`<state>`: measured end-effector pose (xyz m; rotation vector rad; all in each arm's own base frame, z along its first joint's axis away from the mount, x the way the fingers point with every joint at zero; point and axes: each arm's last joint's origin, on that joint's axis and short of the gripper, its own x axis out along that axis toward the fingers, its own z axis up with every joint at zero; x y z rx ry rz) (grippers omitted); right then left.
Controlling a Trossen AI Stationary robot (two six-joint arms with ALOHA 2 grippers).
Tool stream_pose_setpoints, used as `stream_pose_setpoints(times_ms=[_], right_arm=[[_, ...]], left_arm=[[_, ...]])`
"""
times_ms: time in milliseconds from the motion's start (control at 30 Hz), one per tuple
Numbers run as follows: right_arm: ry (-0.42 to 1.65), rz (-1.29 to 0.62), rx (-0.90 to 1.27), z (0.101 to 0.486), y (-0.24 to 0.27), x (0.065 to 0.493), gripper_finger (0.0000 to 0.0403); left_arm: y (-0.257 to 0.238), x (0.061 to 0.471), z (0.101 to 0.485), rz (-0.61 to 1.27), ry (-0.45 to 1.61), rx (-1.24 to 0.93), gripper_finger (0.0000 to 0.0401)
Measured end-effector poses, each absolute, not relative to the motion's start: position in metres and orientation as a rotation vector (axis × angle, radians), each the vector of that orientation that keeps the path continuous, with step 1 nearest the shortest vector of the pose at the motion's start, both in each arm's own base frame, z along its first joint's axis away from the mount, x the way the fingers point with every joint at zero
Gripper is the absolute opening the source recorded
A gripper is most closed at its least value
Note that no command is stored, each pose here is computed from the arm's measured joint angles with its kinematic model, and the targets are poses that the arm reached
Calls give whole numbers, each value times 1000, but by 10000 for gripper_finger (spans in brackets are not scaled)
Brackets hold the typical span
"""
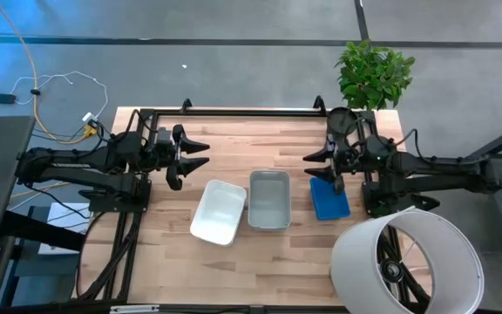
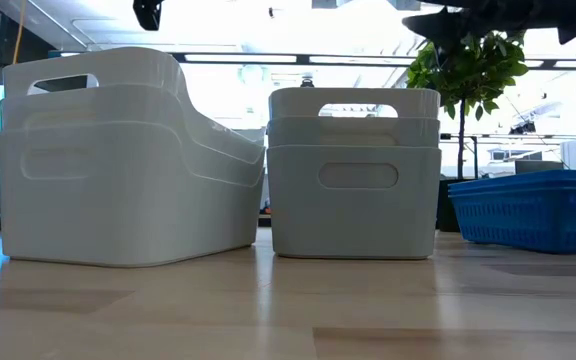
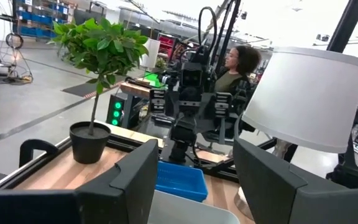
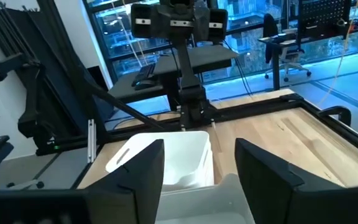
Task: Stack baskets by color
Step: Return to Home Position
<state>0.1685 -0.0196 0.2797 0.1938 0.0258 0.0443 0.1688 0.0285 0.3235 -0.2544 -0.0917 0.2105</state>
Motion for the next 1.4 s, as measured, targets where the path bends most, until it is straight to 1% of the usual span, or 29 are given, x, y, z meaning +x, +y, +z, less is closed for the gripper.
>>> stream_pose_setpoints(times_ms=[100, 133, 200, 267, 300, 333, 367, 400, 433, 467, 600, 800, 967, 1100, 1400], right_arm=[[32, 44, 196, 279, -20, 169, 161], [35, 43, 200, 279, -20, 169, 149], [43, 43, 208, 278, -20, 169, 113], [44, 55, 208, 278, -19, 168, 60], [45, 61, 206, 278, -19, 168, 32], [45, 63, 197, 278, -19, 168, 17], [45, 64, 191, 278, -19, 168, 12], [44, 65, 194, 278, -19, 168, 16], [44, 64, 208, 278, -19, 168, 20], [45, 63, 216, 278, -19, 168, 21], [45, 63, 231, 278, -19, 168, 3], [45, 56, 257, 278, -19, 168, 1], [48, 55, 260, 278, -19, 168, 1], [52, 54, 280, 277, -19, 168, 0], [52, 54, 281, 278, -19, 168, 0]], left_arm=[[28, 169, 323, 191, -89, -255, 195], [28, 169, 323, 177, -86, -256, 191], [27, 169, 323, 151, -80, -261, 174], [26, 167, 323, 125, -69, -254, 143], [25, 166, 324, 116, -71, -247, 121], [25, 165, 324, 105, -72, -240, 96], [24, 162, 325, 92, -69, -231, 69], [23, 160, 325, 81, -72, -226, 40], [23, 157, 324, 72, -79, -220, 21], [22, 154, 322, 73, -84, -220, 11], [21, 140, 300, 118, -111, -246, 7], [17, 123, 257, 100, -190, -271, 1], [15, 114, 225, 89, -208, -306, 0], [14, 108, 211, 84, -223, -312, 0], [13, 99, 196, 73, -225, -293, 0]])
